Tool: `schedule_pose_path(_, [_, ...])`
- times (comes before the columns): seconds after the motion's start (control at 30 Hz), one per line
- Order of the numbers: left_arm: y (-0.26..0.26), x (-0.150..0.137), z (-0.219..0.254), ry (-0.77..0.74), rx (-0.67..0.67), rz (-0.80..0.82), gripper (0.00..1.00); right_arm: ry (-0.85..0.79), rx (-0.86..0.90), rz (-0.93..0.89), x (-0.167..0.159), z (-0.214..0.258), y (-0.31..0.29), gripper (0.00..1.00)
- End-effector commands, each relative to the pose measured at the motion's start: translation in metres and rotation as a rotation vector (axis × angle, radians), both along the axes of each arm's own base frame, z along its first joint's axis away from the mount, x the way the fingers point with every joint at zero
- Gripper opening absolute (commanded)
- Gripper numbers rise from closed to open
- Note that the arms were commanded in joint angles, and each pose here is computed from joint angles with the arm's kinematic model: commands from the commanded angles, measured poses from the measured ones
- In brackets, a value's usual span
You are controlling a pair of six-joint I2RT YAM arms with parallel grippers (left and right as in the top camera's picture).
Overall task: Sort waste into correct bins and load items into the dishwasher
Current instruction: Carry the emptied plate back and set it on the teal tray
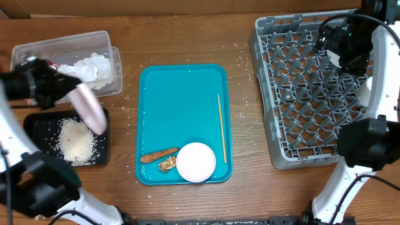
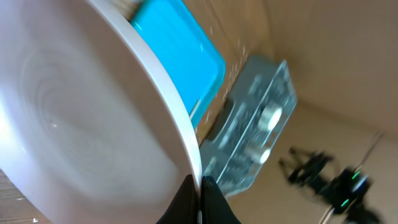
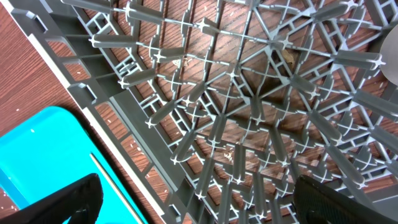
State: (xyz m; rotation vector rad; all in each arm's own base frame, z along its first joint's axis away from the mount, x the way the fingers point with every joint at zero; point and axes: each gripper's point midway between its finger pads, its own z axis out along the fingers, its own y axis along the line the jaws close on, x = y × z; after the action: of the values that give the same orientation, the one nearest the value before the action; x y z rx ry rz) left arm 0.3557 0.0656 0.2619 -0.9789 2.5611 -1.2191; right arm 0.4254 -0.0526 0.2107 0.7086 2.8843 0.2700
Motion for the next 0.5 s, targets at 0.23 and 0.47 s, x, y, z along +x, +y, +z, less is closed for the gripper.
schedule_pose_path(0.23, [-0.131, 0.011, -0.026, 0.039, 0.264, -0.366, 0.04, -0.013, -0.008, -0.003, 0.001, 0.004, -0.001, 1.00])
schedule_pose_path(0.47, [-0.196, 0.026, -0.042, -0.095, 0.604, -0.529, 0.04, -0.013, -0.008, -0.003, 0.001, 0.004, -0.001, 1.00])
